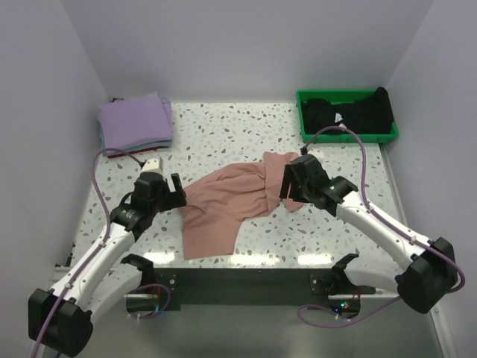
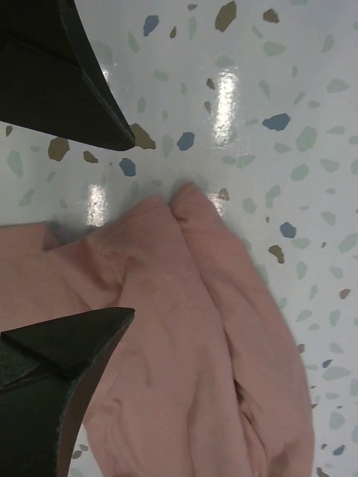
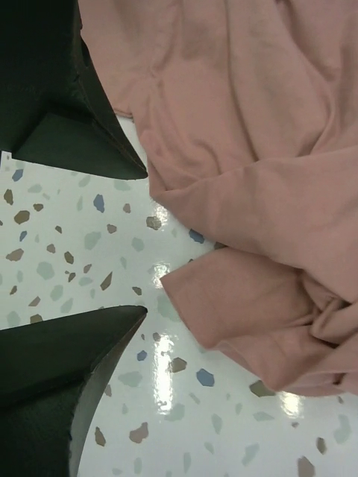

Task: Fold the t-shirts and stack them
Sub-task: Flatten the tshirt out

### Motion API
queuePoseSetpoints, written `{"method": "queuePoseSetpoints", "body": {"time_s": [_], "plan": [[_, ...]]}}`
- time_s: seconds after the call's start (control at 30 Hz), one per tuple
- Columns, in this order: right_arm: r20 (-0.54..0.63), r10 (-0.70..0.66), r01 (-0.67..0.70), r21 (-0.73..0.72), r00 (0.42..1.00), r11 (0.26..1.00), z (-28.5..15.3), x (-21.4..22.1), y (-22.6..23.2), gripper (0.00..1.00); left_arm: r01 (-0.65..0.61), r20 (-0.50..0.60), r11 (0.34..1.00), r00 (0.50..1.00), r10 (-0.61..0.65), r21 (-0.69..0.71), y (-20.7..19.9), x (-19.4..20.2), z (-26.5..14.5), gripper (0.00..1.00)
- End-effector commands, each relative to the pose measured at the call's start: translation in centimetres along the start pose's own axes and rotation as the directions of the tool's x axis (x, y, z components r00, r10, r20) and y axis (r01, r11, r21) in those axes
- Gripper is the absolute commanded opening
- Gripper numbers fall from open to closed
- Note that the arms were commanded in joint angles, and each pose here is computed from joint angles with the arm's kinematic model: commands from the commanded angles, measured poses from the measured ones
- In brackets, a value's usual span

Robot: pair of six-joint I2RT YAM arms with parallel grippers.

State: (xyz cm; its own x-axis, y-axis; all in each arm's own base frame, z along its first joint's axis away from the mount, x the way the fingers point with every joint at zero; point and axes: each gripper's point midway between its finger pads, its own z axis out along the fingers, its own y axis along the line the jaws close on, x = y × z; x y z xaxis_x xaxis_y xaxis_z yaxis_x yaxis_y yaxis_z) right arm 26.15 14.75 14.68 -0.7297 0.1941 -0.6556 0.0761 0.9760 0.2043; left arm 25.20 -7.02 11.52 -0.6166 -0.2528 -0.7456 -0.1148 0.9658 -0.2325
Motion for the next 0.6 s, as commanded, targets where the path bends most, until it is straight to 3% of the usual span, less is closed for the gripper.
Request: {"method": "queuePoseSetpoints", "body": {"time_s": [0.0,0.27,0.57], "plan": [[-0.027,0.074,-0.076,-0.082,0.997,0.994,1.6,0.9,2.2,0.71,0.052,-0.029,0.996,0.998,-0.050,0.077,-1.6,1.3,0.7,0.91],[-0.057,0.000,-0.005,-0.099,0.998,0.995,4.1,0.1,4.4,0.70,0.076,-0.133,0.997,0.988,-0.075,0.006,-0.3,5.0,2.1,0.95],[-0.066,-0.080,0.074,-0.087,0.995,0.993,8.0,-1.5,6.9,0.69,0.127,-0.117,0.986,0.987,-0.114,0.105,-2.1,5.1,2.9,0.95]]}}
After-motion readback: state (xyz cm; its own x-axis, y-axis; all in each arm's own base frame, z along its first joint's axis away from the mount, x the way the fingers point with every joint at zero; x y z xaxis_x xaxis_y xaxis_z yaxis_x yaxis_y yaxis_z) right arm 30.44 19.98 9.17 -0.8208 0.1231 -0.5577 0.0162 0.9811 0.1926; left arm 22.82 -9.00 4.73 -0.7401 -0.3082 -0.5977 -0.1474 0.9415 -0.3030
